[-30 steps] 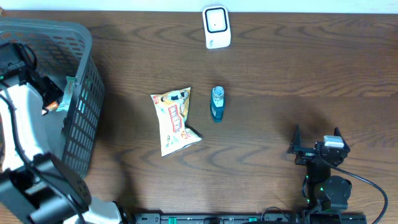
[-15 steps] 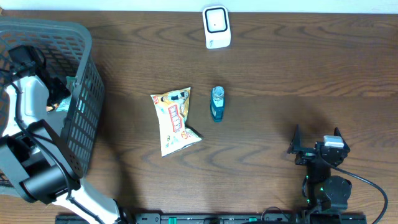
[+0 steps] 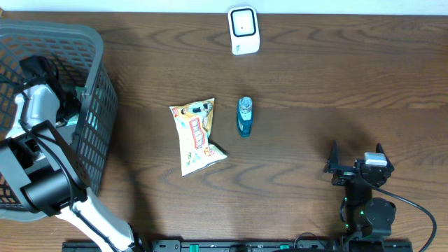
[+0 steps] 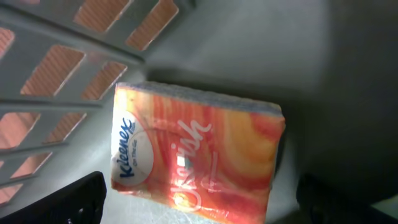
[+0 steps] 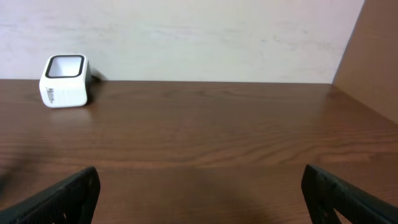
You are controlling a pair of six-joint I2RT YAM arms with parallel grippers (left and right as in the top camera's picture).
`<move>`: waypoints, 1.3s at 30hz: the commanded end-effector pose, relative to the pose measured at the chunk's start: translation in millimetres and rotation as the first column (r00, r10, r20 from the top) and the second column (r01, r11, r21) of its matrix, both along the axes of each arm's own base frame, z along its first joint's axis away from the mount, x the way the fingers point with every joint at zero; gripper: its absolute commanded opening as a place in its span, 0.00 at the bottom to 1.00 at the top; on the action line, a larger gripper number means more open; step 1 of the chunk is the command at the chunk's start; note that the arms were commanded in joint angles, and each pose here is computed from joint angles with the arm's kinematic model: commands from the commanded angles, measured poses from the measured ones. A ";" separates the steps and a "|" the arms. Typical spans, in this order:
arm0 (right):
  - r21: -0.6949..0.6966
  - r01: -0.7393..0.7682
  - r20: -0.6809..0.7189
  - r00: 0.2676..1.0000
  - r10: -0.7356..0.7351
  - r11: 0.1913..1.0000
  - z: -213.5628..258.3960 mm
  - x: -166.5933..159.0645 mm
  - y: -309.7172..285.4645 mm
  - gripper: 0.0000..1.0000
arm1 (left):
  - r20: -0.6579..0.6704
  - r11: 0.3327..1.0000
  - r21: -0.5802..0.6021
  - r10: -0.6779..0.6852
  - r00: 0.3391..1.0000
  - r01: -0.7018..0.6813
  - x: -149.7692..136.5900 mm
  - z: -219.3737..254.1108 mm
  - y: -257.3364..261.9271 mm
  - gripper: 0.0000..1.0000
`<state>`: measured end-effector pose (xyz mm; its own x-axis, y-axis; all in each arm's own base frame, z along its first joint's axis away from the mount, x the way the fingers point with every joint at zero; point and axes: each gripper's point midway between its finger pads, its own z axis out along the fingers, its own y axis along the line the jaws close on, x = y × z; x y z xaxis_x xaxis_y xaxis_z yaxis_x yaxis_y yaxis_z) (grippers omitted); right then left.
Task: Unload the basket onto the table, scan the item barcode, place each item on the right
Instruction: 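Grasp the orange Kleenex tissue pack with the left gripper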
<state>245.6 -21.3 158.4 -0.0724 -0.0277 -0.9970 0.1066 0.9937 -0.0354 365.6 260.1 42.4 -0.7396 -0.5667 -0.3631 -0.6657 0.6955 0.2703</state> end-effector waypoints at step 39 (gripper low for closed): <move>-0.008 -0.012 -0.001 1.000 0.012 1.000 -0.3 0.0 2.3 0.99 | 0.082 0.970 -0.230 0.101 0.991 -0.080 -12.3 -43.9 -18.8 0.67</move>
